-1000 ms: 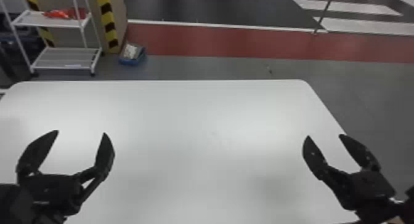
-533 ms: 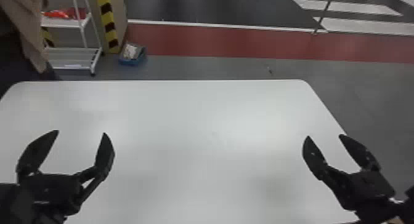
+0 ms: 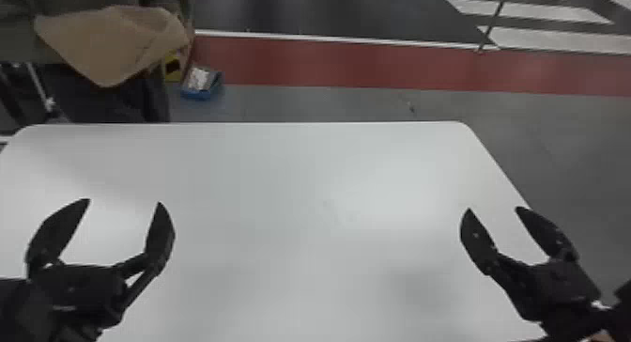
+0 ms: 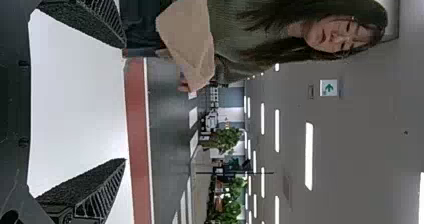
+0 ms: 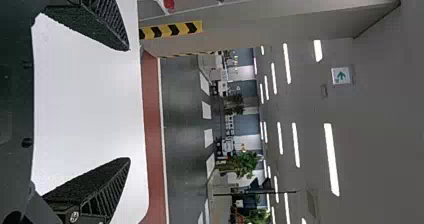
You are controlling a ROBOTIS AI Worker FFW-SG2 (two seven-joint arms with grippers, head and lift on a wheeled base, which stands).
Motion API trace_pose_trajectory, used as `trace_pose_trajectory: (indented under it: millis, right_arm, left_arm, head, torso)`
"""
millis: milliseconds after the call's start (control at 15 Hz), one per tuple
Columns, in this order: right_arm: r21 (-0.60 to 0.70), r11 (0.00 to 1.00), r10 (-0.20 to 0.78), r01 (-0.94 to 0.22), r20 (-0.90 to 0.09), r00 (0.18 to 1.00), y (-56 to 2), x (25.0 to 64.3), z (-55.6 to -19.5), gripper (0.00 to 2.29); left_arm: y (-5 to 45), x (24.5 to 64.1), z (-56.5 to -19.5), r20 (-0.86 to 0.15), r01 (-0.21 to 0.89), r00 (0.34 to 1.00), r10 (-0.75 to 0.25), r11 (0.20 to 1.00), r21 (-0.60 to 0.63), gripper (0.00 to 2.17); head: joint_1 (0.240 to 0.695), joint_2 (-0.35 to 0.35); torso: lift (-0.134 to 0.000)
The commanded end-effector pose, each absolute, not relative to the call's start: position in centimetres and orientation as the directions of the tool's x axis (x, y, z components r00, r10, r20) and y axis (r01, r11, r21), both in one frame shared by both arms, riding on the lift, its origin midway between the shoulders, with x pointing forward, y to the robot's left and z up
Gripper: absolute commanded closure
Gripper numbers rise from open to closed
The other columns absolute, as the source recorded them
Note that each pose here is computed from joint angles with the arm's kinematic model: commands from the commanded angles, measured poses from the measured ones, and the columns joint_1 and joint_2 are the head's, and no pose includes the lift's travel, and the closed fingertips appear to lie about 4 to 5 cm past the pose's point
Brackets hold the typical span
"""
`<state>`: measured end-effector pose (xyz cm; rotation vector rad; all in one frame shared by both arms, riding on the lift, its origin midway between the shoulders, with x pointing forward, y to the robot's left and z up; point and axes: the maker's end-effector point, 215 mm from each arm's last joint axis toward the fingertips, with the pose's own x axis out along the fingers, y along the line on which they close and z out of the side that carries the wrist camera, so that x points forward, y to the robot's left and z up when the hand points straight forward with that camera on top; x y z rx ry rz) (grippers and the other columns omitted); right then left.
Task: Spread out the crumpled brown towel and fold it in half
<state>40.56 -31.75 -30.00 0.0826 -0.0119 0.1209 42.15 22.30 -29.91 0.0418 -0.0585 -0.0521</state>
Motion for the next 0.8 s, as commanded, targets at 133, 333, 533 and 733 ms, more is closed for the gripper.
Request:
trace_pose_trajectory:
  millis: [133, 333, 533, 733]
  right_arm:
    - [0.077, 0.99, 0.121, -0.122, 0.019, 0.993, -31.81, 40.53, -29.77, 0.09]
    - [0.071, 0.99, 0.123, -0.124, 0.02, 0.992, -31.87, 40.34, -29.47, 0.09]
    - [0.069, 0.99, 0.123, -0.124, 0.025, 0.992, -31.77, 40.3, -29.12, 0.09]
    - [0.072, 0.99, 0.124, -0.125, 0.021, 0.992, -31.74, 40.22, -29.24, 0.09]
  left_arm:
    - [22.27, 42.07, -29.9, 0.057, 0.052, 0.997, -0.054, 0.998, 0.043, 0.07]
    - [22.11, 41.93, -29.7, 0.059, 0.055, 0.997, -0.057, 0.998, 0.041, 0.07]
    - [22.1, 41.87, -29.48, 0.06, 0.056, 0.996, -0.058, 0.998, 0.042, 0.07]
    - [21.95, 41.84, -29.61, 0.057, 0.059, 0.996, -0.062, 0.997, 0.044, 0.07]
  head:
    - [0.695, -0.13]
    - [0.695, -0.131]
    - [0.695, -0.134]
    - [0.695, -0.133]
  torso:
    - [-0.125]
    - [-0.125]
    - [-0.125]
    - [-0.125]
